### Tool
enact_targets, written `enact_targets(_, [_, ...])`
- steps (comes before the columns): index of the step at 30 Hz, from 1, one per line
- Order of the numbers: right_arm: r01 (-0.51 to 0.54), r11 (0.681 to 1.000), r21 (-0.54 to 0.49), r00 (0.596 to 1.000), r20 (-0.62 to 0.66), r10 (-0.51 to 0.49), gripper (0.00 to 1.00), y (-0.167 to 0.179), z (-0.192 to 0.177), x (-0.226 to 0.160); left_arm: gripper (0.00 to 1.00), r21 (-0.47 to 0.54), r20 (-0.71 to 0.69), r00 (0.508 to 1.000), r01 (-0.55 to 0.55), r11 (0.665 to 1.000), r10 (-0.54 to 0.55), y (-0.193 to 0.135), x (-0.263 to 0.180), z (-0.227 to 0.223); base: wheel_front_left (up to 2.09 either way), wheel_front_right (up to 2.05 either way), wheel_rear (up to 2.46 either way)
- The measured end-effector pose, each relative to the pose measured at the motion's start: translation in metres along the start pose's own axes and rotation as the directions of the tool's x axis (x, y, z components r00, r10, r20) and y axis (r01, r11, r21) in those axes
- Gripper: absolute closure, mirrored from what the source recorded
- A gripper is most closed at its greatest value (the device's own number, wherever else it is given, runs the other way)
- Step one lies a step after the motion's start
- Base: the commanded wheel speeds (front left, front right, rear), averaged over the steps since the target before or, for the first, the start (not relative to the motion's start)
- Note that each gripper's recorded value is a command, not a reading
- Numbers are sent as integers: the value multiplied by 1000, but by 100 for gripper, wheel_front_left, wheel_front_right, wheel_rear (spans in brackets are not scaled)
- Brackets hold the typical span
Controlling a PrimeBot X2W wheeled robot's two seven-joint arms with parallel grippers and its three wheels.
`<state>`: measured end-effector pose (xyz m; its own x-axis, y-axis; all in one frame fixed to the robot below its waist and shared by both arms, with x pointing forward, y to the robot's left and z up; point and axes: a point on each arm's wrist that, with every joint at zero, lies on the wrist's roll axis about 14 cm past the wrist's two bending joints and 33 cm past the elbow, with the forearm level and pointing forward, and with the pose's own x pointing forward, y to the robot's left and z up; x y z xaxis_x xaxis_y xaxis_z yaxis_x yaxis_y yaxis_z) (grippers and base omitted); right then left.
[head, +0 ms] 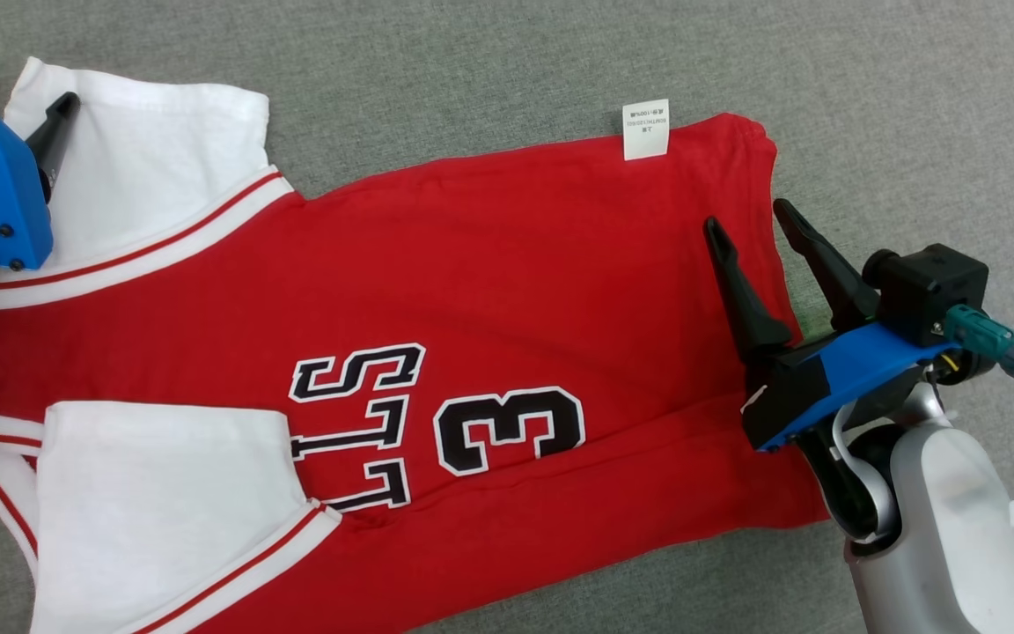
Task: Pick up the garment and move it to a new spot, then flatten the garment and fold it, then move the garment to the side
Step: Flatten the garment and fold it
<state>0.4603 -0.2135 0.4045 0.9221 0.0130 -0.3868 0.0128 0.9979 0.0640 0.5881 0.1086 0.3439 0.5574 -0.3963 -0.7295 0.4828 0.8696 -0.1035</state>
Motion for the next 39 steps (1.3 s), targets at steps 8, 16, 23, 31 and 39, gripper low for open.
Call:
enact_targets(8, [-6,1000,-3,1000,14,6,0,0,4,4,53,-11,-47,998,46,999,-46,-10,11,-2,0,0,0])
enact_targets(16, [-7,999,-37,999,52,9,0,1,23,13,100,13,-26,995,98,995,-98,-28,1,3,0,0,0])
enact_targets(23, [-24,994,-104,999,20,27,0,0,38,31,100,35,112,990,83,996,-86,-26,-30,25,0,0,0])
enact_targets(31, [-4,994,-113,990,-138,-12,0,-15,24,50,100,85,292,950,92,992,-113,-38,-77,52,0,0,0])
enact_targets(39, [8,1000,6,968,-250,-6,60,-16,3,61,100,110,334,932,111,988,-142,-48,-91,51,0,0,0])
